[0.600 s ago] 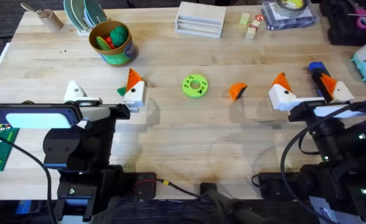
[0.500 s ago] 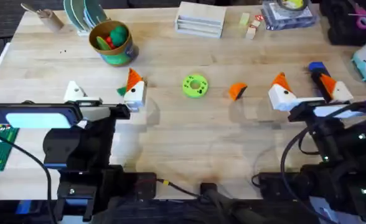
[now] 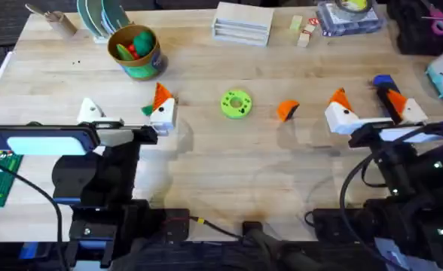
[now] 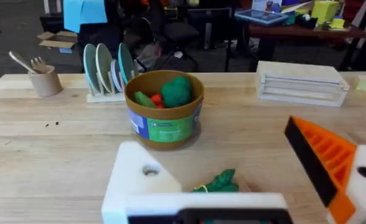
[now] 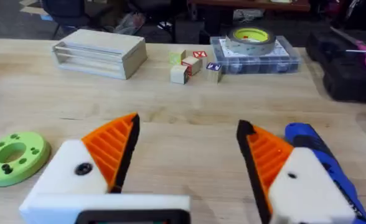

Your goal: Pick up the gripper from the table and insert it into the empty holder that is missing its gripper. Then pick up a screw, insert it into the mounting hole, and use the screwdriver to tighten it. Finally, clean up the table by picking up the vegetable and placing it into the bucket.

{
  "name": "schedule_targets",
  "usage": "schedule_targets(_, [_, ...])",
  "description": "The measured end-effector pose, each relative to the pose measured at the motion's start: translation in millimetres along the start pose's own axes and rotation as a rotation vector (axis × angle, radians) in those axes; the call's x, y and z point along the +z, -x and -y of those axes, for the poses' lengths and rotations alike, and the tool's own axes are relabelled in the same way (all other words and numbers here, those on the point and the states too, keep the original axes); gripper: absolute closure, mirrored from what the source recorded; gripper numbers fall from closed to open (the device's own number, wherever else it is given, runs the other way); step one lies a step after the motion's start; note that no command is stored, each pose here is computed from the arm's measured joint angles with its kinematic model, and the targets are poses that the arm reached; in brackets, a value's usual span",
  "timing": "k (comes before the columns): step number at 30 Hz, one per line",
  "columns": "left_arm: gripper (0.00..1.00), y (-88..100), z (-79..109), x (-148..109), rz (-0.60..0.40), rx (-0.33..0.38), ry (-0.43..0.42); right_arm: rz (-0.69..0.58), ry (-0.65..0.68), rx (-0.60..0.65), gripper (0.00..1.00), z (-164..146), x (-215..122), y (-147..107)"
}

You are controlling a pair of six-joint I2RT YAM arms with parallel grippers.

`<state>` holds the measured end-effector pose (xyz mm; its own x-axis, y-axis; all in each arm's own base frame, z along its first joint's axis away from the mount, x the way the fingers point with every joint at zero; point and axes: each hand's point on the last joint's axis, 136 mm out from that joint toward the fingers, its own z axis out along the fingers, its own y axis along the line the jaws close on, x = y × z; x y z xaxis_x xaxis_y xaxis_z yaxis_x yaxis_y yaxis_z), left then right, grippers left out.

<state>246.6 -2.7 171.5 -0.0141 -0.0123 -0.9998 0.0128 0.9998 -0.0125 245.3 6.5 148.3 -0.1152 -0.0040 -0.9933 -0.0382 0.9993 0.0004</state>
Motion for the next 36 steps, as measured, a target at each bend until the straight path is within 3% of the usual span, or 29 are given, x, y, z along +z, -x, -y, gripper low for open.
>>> schedule_targets(5, [0.008,-2.9,0.0,0,-0.015,0.000,0.000,-0.012,0.011,0.008,0.010,-2,-1,0])
schedule_targets(9, [0.008,-12.4,0.0,-5,-0.107,-0.001,0.001,-0.078,0.022,0.016,0.010,-4,-8,-1])
schedule_targets(14, [0.008,10.4,0.2,-8,-0.178,0.000,0.002,-0.160,0.025,0.020,0.010,-5,-19,20])
schedule_targets(17, [0.008,27.9,2.0,-4,-0.220,0.037,-0.011,-0.211,0.025,0.023,0.009,-5,-21,37])
schedule_targets(23, [0.009,43.4,7.2,6,-0.445,0.143,-0.068,-0.383,0.024,0.032,0.010,-5,-16,62])
schedule_targets(28, [0.008,48.9,9.2,17,-0.642,0.173,-0.105,-0.509,0.024,0.038,0.010,-4,-9,87])
schedule_targets(31, [0.008,44.6,9.0,31,-0.713,0.181,-0.116,-0.539,0.023,0.040,0.010,-4,1,99])
schedule_targets(36, [0.009,7.6,8.6,40,-0.867,0.178,-0.132,-0.597,0.023,0.043,0.010,-4,10,90])
